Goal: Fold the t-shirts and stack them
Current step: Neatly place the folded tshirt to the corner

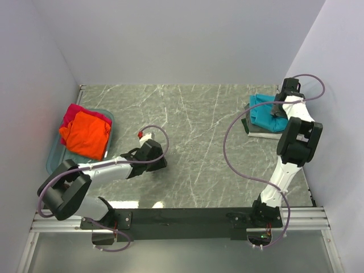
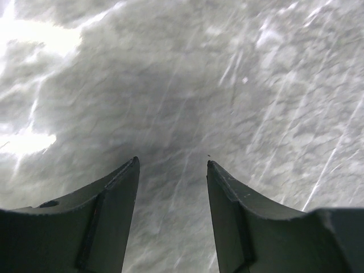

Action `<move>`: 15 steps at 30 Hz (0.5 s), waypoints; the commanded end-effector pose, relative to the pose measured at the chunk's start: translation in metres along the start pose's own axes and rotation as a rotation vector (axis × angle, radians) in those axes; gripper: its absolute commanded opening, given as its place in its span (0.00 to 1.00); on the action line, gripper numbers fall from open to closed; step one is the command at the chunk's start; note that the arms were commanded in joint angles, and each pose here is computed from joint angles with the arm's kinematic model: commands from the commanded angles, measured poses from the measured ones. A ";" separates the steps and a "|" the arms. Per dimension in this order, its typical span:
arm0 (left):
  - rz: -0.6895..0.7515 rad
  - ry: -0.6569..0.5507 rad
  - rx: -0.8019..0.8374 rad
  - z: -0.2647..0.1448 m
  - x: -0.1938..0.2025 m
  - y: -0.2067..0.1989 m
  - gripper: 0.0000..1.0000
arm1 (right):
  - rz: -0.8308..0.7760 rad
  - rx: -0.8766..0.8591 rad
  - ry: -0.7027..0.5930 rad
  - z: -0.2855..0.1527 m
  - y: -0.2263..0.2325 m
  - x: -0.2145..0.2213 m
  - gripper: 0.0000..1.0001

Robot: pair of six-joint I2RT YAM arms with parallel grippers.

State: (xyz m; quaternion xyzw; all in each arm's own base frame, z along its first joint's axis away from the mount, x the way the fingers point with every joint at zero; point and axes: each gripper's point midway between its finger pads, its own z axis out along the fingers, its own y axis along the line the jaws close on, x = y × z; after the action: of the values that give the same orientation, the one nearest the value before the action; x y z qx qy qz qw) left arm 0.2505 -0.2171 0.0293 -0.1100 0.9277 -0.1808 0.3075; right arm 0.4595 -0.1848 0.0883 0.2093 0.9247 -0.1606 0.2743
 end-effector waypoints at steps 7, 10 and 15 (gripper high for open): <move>0.009 -0.042 -0.051 -0.028 -0.011 0.016 0.58 | 0.093 -0.008 -0.209 -0.064 -0.011 -0.045 0.89; 0.012 -0.066 -0.031 -0.036 -0.017 0.012 0.58 | 0.113 0.011 -0.259 -0.085 -0.019 -0.049 0.90; 0.029 -0.105 -0.020 -0.051 -0.029 0.010 0.59 | 0.158 0.075 -0.311 -0.115 -0.038 -0.053 0.90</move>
State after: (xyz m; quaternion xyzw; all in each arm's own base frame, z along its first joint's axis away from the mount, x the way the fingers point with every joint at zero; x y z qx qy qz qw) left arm 0.2402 -0.1941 0.0696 -0.1160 0.9164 -0.1759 0.3404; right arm 0.4365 -0.1798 0.1813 0.2392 0.8777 -0.1785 0.3749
